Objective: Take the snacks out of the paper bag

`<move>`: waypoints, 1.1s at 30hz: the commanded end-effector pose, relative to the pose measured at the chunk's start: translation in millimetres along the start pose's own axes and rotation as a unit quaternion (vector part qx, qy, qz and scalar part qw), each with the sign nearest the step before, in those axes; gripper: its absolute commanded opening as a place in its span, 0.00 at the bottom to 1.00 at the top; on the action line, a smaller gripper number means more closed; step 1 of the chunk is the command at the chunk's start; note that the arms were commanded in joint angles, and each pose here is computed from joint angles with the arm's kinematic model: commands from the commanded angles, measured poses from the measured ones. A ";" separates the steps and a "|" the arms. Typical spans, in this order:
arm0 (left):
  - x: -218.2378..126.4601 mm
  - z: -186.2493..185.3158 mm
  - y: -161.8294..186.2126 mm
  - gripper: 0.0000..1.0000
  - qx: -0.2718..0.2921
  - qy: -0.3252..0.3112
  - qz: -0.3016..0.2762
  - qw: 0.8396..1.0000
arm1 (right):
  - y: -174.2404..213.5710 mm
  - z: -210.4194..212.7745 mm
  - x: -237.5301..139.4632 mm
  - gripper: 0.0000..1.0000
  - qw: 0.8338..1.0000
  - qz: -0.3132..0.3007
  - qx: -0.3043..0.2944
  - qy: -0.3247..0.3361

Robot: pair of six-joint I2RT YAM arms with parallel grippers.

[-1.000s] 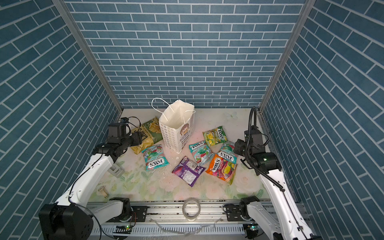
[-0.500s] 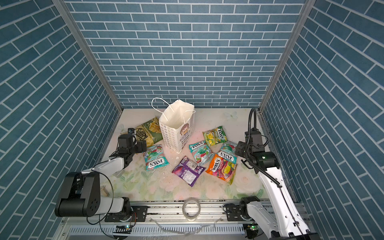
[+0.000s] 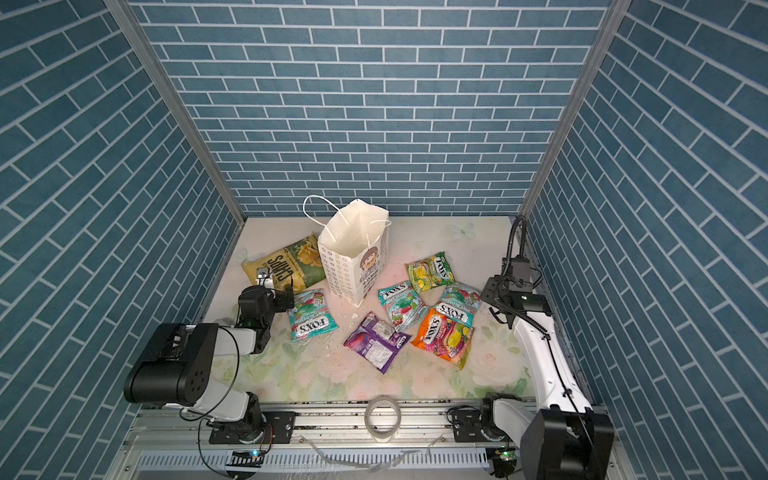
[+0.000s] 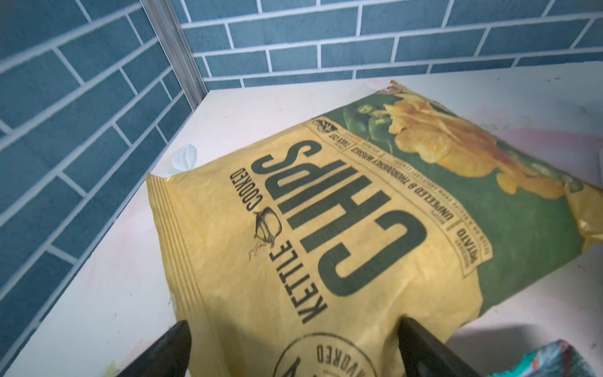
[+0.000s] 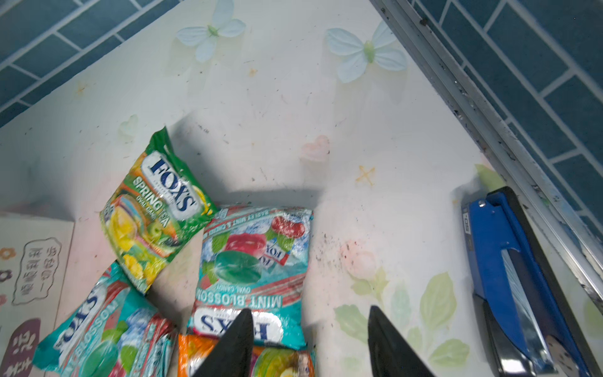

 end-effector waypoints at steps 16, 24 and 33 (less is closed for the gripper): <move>3.1 -18.5 -15.9 1.00 0.025 0.047 -0.019 0.998 | -36.8 -11.7 75.9 0.58 0.970 -0.221 -0.091 -0.033; 3.1 -18.7 -16.2 1.00 0.026 0.048 -0.020 0.998 | -11.1 11.6 77.8 0.55 0.942 -0.278 -0.143 -0.126; 3.0 -18.9 -15.6 1.00 0.025 0.049 -0.019 0.998 | -9.3 10.2 92.8 0.55 0.948 -0.264 -0.143 -0.109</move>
Point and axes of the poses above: each gripper's point midway between its finger pads, its own x axis out along the fingers, its own z axis along the line the jaws close on, y = z × x, the point moved 1 cm from there along -x, back along the fingers, and after that the axes turned 5 degrees about -x, right-handed, at the moved point
